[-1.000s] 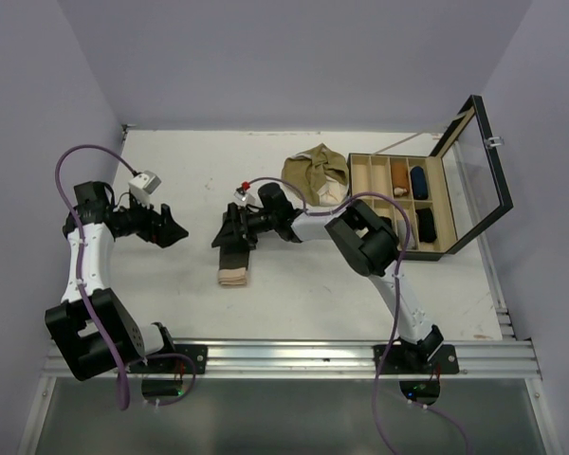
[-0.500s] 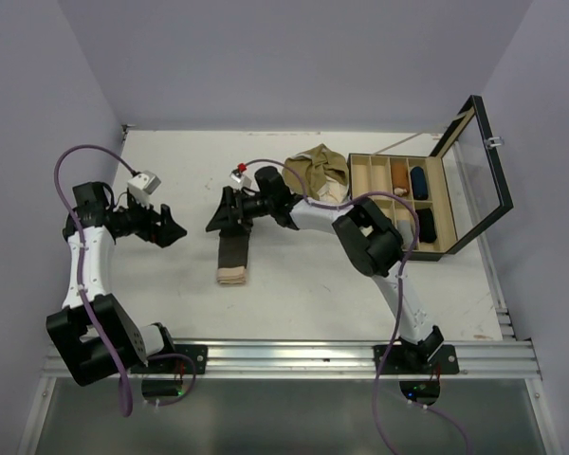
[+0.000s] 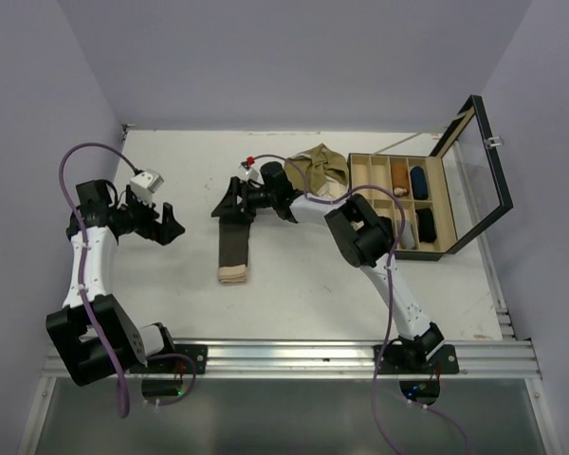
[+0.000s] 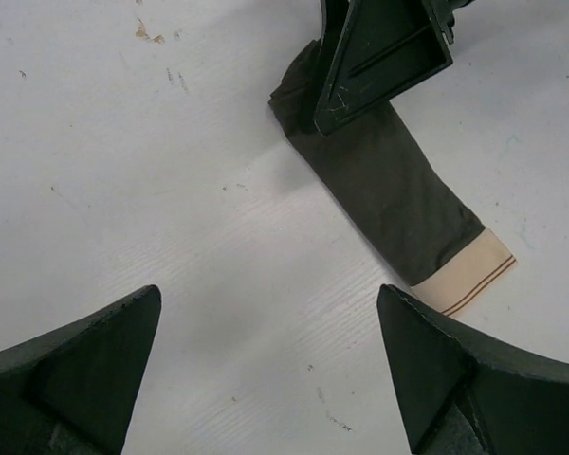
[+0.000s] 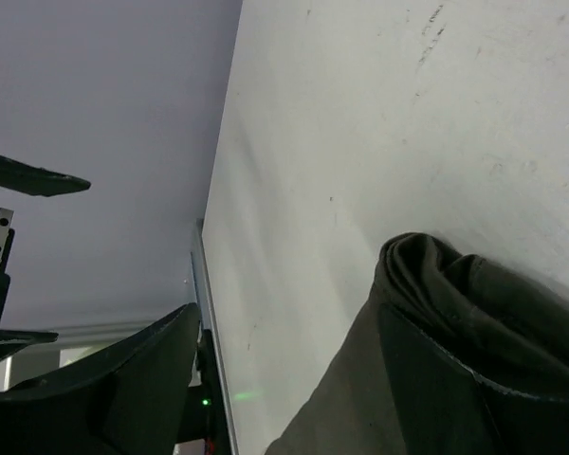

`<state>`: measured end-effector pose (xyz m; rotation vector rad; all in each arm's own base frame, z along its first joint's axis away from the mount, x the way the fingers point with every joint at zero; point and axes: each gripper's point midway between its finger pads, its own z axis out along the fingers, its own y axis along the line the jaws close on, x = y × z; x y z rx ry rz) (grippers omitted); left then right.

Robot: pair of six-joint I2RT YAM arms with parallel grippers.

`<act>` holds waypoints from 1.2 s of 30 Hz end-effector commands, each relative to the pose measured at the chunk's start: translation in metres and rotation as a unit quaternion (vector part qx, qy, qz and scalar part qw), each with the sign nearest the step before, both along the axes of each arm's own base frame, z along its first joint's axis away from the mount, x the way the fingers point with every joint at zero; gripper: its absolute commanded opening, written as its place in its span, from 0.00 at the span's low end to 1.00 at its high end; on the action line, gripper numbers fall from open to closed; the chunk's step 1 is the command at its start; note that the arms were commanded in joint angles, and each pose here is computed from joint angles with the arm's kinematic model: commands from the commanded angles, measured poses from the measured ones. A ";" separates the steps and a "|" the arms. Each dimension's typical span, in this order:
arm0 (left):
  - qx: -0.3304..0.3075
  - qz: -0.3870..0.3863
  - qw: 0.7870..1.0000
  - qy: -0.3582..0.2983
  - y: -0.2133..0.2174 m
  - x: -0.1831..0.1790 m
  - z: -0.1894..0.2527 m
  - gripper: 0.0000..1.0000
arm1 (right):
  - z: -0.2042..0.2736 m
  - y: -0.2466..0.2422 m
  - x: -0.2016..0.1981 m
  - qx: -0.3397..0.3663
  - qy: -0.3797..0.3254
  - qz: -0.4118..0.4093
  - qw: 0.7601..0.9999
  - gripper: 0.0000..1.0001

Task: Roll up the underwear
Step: Fold the underwear

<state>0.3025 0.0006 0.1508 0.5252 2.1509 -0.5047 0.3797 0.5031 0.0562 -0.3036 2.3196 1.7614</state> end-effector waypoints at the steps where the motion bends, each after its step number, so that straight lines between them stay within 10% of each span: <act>1: 0.021 -0.017 0.999 -0.039 0.000 0.008 0.022 1.00 | -0.009 0.004 0.006 -0.017 -0.018 -0.008 1.000 0.80; 13: 0.057 -0.029 0.990 -0.129 -0.007 0.013 0.065 1.00 | 0.167 -0.029 -0.043 0.019 -0.166 0.037 0.985 0.74; 20: 0.031 0.047 0.994 -0.090 0.007 0.035 0.073 1.00 | 0.106 -0.037 -0.109 -0.006 -0.064 0.043 0.997 0.64; 36: 0.132 -0.204 0.942 -0.232 -0.066 -0.029 0.053 0.90 | -0.033 -0.036 -0.145 -0.061 0.089 0.051 0.993 0.44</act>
